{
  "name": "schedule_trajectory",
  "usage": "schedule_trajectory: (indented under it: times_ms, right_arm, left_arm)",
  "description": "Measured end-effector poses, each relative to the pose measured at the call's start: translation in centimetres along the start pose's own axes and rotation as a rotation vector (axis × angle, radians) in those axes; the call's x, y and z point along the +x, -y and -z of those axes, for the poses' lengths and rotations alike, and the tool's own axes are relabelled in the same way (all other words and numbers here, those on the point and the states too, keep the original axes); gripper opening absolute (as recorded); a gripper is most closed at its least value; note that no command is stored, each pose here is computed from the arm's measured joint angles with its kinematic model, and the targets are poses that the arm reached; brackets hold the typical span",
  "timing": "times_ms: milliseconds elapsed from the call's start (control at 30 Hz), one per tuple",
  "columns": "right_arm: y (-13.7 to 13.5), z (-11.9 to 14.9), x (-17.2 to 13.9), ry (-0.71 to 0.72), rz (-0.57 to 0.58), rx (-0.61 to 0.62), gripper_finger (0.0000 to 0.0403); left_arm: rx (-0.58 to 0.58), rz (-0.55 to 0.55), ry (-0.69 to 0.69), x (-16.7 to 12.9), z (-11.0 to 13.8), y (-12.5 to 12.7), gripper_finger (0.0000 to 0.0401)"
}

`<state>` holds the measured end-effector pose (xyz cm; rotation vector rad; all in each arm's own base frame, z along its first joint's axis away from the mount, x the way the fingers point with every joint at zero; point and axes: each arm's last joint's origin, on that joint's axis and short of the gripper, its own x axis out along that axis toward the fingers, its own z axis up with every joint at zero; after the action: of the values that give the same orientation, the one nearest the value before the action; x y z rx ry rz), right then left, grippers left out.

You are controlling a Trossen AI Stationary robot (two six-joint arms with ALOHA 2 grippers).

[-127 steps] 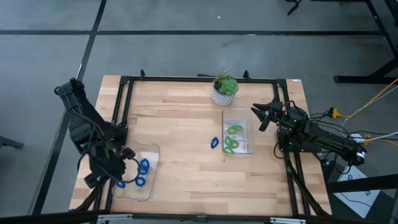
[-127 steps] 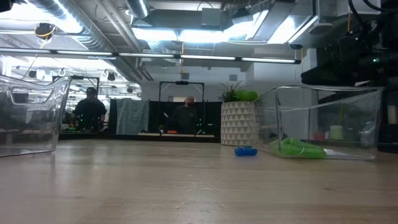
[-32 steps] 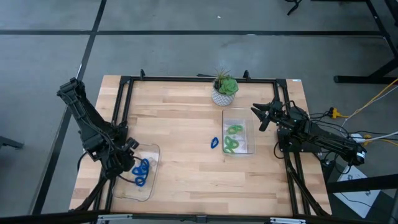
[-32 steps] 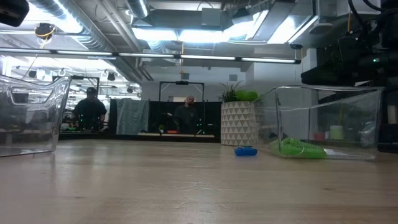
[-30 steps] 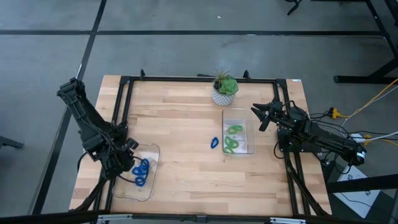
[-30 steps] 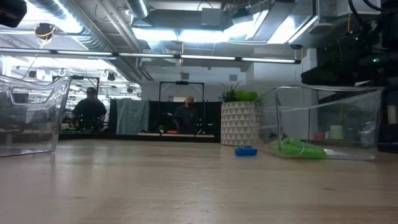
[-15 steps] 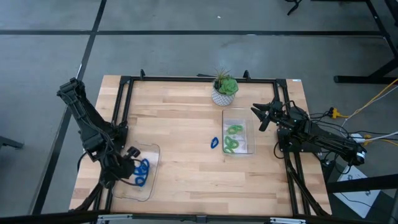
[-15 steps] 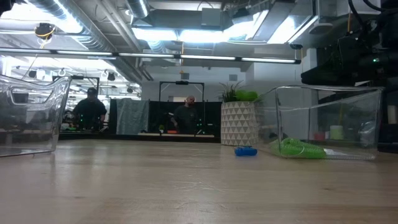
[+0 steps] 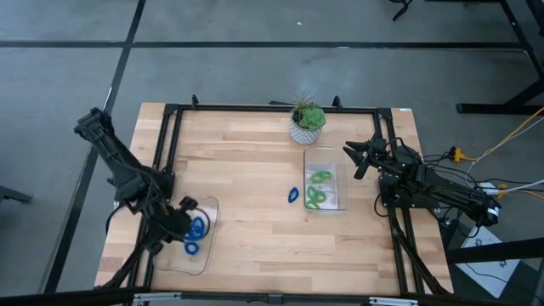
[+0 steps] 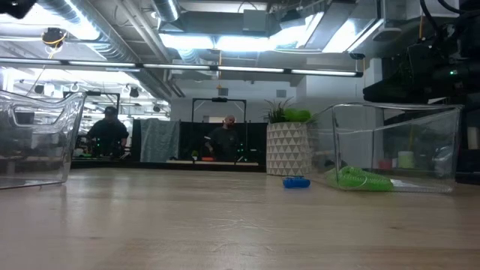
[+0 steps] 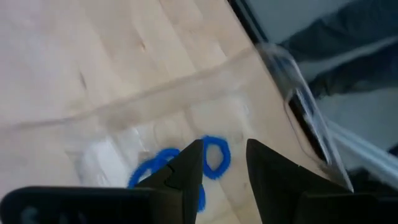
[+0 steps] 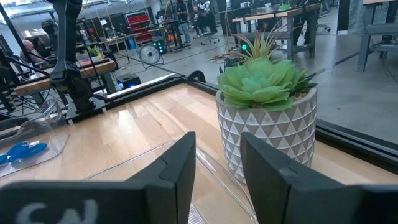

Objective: Sort spring keychains
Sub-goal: Put the blue spring keychain into the bottom transparent bin

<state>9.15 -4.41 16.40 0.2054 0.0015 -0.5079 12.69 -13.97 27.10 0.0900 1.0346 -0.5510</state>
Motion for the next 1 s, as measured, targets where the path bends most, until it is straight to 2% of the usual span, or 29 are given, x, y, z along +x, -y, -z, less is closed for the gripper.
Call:
schedule_trajectory:
  times_ms: [167,300,467,733,1000]
  right_arm:
    - [0.0,0.0,0.0,0.000,0.000,0.000,0.0126]
    - [0.0,0.0,0.0,0.000,0.000,0.000,0.0126]
    - [0.0,0.0,0.0,0.000,0.000,0.000,0.0126]
    - [0.0,0.0,0.0,0.000,0.000,0.000,0.0126]
    - [0.0,0.0,0.0,0.000,0.000,0.000,0.0126]
  left_arm:
    - [0.014,-0.024,0.105,-2.1,-2.1,-0.8,0.0114]
    - [0.080,-0.108,0.209,-4.1,-3.9,-1.6,0.0114]
    - [0.128,-0.208,0.274,-5.5,-5.3,-3.2,0.0114]
    - [-0.005,-0.317,0.371,-5.0,-7.5,-7.4,0.0114]
    - [-0.126,-0.330,0.417,-3.4,-9.4,-12.5,0.0114]
